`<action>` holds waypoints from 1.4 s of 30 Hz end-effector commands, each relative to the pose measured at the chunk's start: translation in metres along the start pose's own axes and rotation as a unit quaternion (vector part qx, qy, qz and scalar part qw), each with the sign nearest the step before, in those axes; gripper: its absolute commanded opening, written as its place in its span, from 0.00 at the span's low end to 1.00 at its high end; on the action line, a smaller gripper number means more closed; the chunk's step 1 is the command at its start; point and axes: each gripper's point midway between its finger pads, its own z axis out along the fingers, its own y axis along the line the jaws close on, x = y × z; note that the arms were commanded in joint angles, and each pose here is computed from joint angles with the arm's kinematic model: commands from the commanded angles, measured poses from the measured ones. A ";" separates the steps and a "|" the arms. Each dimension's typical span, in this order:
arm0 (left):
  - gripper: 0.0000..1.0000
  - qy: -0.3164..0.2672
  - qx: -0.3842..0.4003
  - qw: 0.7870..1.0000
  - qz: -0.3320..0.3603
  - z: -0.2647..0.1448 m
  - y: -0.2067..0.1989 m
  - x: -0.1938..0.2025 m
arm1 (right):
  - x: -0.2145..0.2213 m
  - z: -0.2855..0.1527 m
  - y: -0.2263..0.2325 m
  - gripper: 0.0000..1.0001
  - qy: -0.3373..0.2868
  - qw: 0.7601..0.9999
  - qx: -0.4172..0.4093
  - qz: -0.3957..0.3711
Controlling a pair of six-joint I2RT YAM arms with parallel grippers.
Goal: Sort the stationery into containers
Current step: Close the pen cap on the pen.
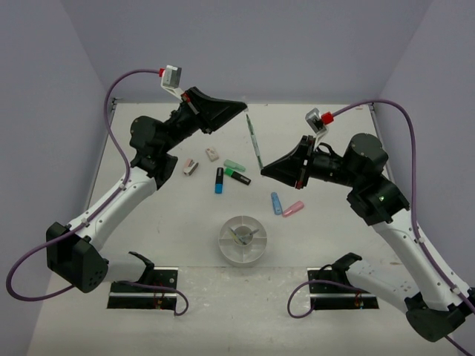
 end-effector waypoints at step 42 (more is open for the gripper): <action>0.00 0.004 0.020 0.999 0.034 0.004 -0.019 -0.006 | -0.020 0.002 -0.005 0.00 -0.022 0.999 0.028 -0.018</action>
